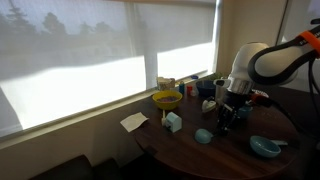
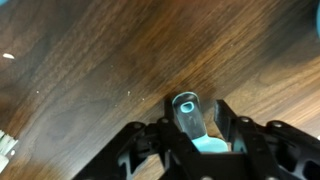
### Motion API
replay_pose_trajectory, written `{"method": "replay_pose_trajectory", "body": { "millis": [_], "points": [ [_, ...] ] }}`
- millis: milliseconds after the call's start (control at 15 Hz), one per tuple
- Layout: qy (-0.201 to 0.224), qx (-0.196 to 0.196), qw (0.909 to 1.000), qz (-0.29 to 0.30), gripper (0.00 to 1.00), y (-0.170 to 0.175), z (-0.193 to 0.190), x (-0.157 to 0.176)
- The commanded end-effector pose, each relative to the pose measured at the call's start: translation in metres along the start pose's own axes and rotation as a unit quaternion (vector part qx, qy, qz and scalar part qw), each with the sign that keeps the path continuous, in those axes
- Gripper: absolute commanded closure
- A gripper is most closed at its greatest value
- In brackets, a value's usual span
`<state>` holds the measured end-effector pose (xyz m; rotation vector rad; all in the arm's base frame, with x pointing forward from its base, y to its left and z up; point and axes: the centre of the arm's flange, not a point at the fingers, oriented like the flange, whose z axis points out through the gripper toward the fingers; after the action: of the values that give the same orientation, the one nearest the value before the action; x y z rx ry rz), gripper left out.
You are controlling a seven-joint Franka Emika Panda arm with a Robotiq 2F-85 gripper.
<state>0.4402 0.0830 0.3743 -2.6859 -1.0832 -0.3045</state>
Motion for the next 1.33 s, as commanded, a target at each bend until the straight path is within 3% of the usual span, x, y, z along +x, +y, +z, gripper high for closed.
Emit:
{"method": "replay_pose_trajectory", "body": {
  "millis": [0, 133, 467, 933, 1067, 1267],
  "points": [
    [0.001, 0.012, 0.9999, 0.008, 0.85, 0.001, 0.003, 0.003],
    [0.001, 0.008, 0.9999, 0.012, 0.98, 0.003, 0.003, 0.002],
    [0.003, 0.002, 0.9999, 0.017, 0.94, 0.003, -0.002, 0.001],
    [0.016, -0.076, 0.9969, -0.007, 0.94, -0.019, -0.032, -0.003],
    [0.014, -0.051, 0.9985, 0.011, 0.94, -0.022, -0.04, -0.004],
    [0.016, -0.081, 0.9958, 0.041, 0.94, -0.021, -0.051, -0.01]
  ]
}}
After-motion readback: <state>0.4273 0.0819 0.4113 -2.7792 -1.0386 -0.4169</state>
